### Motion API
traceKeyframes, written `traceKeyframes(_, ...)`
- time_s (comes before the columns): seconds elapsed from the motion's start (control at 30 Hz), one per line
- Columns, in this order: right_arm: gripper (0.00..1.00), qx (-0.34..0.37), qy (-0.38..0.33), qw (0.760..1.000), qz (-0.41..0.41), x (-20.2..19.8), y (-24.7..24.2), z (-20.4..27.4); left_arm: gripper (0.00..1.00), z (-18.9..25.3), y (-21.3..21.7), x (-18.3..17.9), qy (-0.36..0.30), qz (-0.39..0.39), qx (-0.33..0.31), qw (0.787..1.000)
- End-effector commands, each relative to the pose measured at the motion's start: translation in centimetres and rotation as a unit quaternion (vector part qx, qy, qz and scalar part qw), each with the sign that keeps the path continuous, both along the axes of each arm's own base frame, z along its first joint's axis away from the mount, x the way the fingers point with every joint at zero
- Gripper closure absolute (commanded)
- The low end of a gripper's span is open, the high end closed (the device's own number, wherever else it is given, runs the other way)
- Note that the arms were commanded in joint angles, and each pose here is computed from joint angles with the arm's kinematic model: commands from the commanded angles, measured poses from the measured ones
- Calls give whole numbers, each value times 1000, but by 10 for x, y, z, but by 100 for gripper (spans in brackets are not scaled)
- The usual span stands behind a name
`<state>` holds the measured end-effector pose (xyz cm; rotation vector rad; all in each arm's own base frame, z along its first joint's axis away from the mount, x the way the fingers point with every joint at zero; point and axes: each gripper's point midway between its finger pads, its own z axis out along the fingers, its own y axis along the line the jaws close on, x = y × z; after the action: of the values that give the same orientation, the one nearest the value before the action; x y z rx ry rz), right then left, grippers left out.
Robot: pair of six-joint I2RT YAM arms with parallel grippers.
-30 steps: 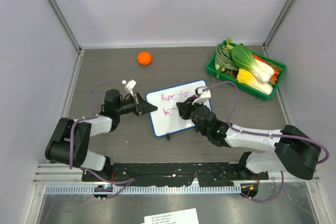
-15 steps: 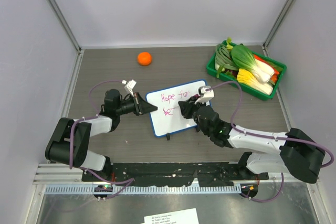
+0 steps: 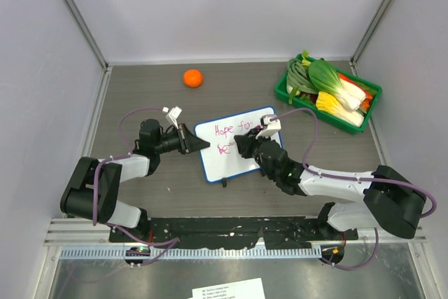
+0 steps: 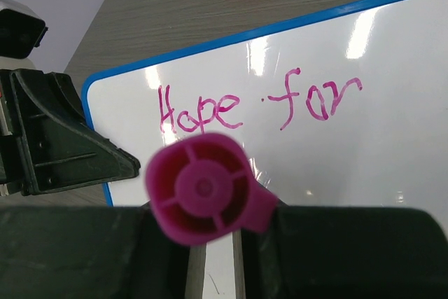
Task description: Write a sentence on the whiteboard
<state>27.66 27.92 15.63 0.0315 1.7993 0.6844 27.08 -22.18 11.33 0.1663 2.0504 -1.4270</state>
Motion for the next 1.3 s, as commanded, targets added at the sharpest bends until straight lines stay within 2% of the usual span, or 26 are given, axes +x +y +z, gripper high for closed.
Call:
traceKeyframes(0.0, 99, 27, -14, 1000, -7, 7, 5, 17, 100, -53, 17, 1, 39, 43, 85, 995)
traceKeyframes(0.7, 99, 8, 27, 999, 17, -14, -5, -17, 100, -54, 16, 0, 39, 43, 86, 995)
traceKeyframes(1.27, 99, 6, 18, 1000, -1, -12, -15, -9, 100, -54, 17, 1, 38, 45, 87, 994)
